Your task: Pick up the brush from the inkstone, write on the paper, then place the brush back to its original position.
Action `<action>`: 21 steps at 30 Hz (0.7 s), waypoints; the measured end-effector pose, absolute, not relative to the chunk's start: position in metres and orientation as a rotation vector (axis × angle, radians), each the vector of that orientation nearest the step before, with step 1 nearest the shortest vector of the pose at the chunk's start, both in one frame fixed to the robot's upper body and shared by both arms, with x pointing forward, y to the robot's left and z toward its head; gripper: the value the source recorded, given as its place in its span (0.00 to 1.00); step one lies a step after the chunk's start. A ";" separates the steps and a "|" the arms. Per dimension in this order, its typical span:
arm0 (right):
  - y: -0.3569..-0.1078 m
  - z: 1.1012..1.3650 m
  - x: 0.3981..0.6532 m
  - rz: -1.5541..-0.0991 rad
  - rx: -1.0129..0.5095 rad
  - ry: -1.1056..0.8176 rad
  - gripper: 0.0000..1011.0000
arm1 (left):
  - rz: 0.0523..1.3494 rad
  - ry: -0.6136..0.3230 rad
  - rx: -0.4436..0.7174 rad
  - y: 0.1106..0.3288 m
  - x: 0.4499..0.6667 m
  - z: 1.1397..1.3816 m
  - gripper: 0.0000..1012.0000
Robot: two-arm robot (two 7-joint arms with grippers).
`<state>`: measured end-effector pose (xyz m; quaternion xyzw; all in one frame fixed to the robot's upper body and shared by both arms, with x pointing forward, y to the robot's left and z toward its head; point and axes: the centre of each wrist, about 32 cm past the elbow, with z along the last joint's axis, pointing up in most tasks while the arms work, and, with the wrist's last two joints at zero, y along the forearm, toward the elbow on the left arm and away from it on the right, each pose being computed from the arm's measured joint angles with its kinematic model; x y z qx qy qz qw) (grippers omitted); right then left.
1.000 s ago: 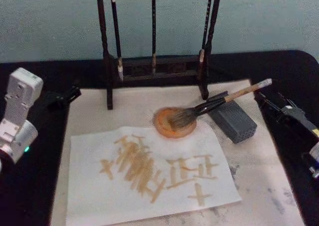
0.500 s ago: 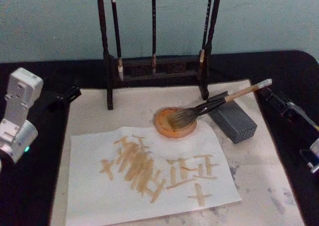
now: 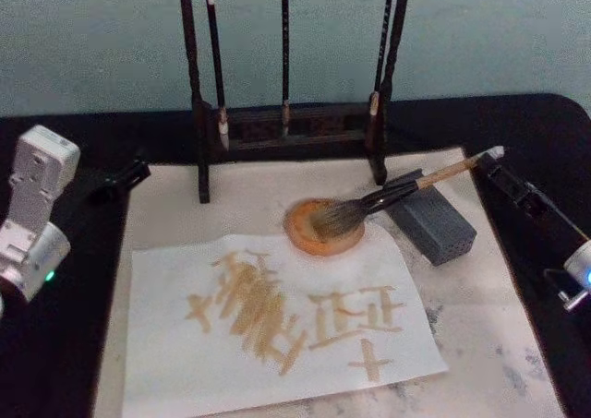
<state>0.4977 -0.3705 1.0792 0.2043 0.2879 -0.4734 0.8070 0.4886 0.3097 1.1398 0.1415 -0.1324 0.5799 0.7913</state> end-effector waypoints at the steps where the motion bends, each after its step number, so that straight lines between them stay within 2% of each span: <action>1: -0.370 1.079 0.499 -1.012 0.438 0.617 1.00 | 1.248 -0.285 0.304 0.310 0.489 1.140 0.99; 21: -0.366 1.073 0.518 -0.988 0.458 0.641 1.00 | 1.248 -0.285 0.304 0.310 0.489 1.140 0.99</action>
